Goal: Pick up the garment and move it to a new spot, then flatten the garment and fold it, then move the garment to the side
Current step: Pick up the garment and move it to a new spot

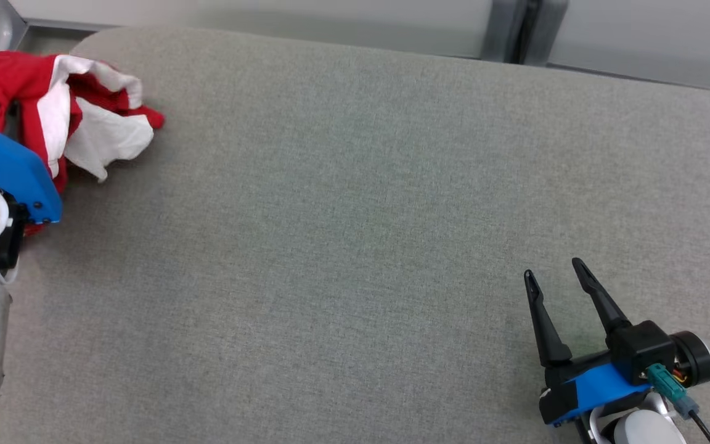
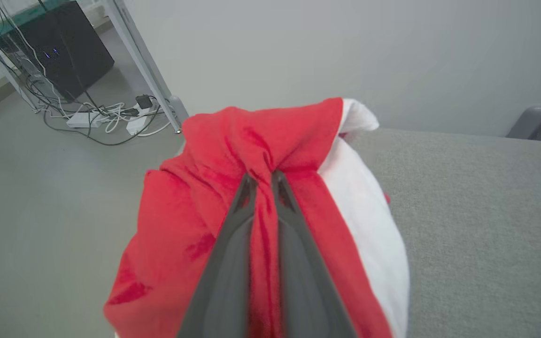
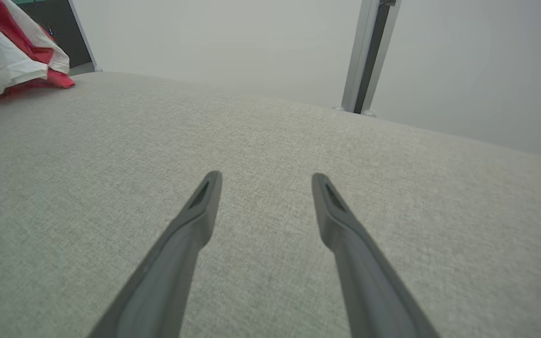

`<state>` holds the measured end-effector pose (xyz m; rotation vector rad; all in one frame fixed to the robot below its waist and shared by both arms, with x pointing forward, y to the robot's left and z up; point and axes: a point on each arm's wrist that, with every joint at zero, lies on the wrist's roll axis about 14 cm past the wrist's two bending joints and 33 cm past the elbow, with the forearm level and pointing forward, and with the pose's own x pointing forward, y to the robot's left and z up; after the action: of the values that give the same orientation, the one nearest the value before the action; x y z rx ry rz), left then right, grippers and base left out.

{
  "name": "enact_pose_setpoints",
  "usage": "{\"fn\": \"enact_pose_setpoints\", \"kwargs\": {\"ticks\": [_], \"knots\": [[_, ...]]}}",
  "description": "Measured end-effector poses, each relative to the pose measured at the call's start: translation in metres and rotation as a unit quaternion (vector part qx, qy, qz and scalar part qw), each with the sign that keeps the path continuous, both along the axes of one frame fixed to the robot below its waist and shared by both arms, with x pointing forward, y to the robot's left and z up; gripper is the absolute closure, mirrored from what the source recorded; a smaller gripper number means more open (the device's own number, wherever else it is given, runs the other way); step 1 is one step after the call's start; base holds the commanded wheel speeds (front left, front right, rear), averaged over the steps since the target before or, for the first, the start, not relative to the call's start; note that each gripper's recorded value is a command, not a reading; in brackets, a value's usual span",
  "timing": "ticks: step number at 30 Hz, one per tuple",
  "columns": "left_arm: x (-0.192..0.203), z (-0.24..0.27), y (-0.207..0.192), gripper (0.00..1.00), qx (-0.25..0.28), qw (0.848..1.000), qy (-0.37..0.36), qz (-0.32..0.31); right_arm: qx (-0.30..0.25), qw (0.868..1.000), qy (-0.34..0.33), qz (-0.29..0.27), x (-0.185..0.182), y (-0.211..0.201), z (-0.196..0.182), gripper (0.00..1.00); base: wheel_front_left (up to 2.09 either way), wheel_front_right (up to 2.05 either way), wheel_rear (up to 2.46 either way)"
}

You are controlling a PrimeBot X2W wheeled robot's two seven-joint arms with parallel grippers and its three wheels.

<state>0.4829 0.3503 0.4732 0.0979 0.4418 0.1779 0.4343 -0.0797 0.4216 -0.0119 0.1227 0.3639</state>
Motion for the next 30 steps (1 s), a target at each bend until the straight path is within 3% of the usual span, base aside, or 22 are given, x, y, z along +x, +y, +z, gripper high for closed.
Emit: {"fn": "enact_pose_setpoints", "kwargs": {"ticks": [6,12,17,25,28,30], "knots": [[0.016,0.076,-0.039,1.00,0.037,0.993,-0.083,-0.077,0.013,1.000,-0.019,-0.015,-0.013,-0.009,0.023,0.00,0.00,0.00,0.00],[0.025,0.138,-0.128,1.00,0.035,0.969,-0.151,-0.191,0.022,0.998,-0.034,-0.057,-0.035,-0.038,0.041,0.00,0.00,0.00,0.00],[0.015,0.163,-0.233,1.00,-0.004,0.933,-0.181,-0.311,0.020,0.993,-0.041,-0.113,-0.058,-0.076,0.047,0.00,0.00,0.00,0.00],[-0.026,0.180,-0.380,1.00,-0.092,0.846,-0.209,-0.482,0.015,0.981,-0.043,-0.189,-0.085,-0.125,0.050,0.00,0.00,0.00,0.00],[-0.037,0.149,-0.403,1.00,-0.115,0.834,-0.175,-0.511,0.015,0.979,-0.036,-0.200,-0.089,-0.132,0.045,0.00,0.00,0.00,0.00],[-0.038,0.115,-0.404,1.00,-0.122,0.840,-0.139,-0.509,0.015,0.979,-0.030,-0.203,-0.089,-0.133,0.042,0.00,0.00,0.00,0.00]]}}
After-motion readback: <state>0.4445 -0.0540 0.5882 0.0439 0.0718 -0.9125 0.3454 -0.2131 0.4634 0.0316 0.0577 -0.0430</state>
